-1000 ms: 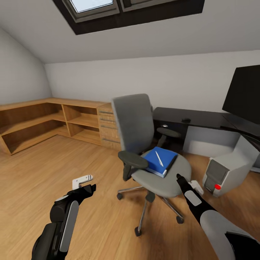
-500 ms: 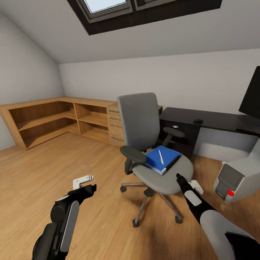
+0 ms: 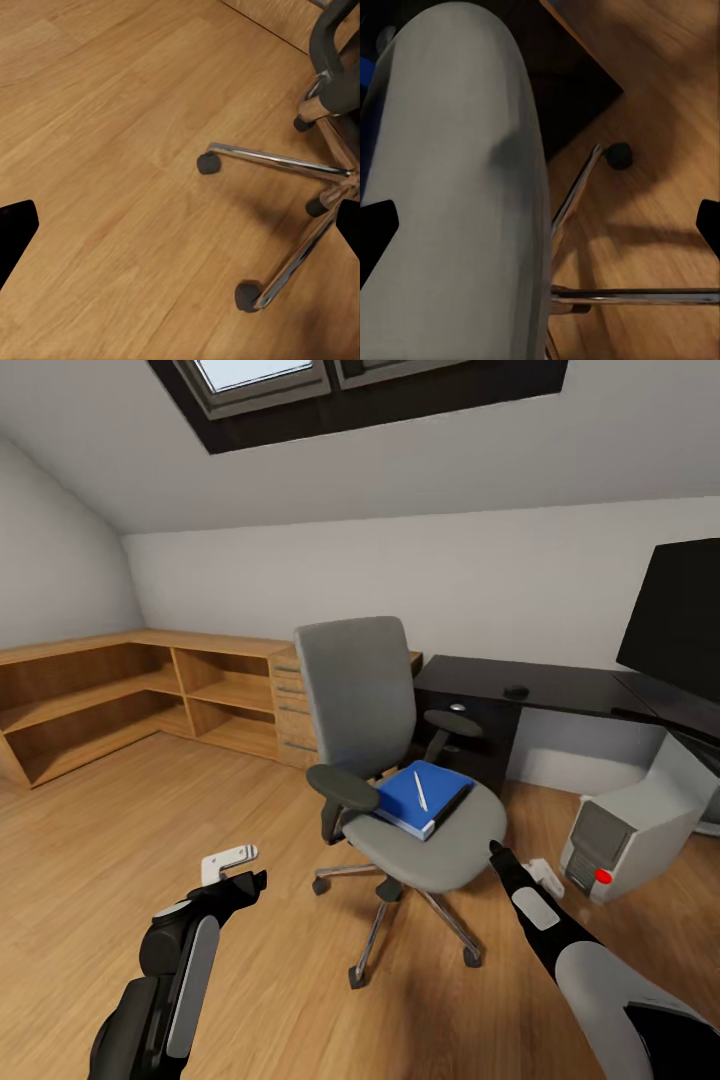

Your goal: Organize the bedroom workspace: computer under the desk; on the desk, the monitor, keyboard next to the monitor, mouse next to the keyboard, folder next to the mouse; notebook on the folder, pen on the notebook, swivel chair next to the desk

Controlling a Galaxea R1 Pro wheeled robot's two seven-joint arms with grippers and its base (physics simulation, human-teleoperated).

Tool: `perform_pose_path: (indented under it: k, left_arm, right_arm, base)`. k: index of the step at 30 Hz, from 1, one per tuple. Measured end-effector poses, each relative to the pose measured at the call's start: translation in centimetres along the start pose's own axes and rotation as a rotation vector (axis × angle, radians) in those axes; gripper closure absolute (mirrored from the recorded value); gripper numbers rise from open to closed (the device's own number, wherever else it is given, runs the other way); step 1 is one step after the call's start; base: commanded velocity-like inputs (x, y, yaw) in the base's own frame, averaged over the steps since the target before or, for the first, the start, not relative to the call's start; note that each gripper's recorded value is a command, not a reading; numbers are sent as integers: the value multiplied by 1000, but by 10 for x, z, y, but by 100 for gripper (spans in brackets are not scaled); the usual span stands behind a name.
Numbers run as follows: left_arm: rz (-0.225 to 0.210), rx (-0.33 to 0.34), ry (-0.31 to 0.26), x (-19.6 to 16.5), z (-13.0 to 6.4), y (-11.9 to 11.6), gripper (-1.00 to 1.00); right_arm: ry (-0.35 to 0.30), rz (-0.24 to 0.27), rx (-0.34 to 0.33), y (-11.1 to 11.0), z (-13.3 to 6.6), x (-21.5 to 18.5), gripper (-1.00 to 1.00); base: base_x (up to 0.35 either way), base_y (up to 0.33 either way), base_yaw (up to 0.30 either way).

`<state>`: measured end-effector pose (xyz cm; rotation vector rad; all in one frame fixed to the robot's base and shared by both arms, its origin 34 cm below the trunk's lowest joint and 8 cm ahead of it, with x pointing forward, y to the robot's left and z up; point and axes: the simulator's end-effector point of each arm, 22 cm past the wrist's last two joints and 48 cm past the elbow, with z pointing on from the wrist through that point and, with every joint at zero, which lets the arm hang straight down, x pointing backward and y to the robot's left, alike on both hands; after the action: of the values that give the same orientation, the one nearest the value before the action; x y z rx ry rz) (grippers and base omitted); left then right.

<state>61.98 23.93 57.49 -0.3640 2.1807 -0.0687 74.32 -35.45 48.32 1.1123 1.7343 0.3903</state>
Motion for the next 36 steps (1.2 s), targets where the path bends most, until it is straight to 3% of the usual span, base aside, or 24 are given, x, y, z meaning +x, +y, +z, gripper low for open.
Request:
perform_pose_path:
  k: [16, 36]
  left_arm:
    - [-2, -2, -1, 0, 0, 1, -100]
    - [-3, -7, -2, -1, 0, 2, -100]
  right_arm:
    - [-1, 0, 3, -1, 0, -2, -100]
    - [0, 1, 6, -3, 0, -1, -100]
  base:
    - [9, 0, -3]
    - [189, 0, 0]
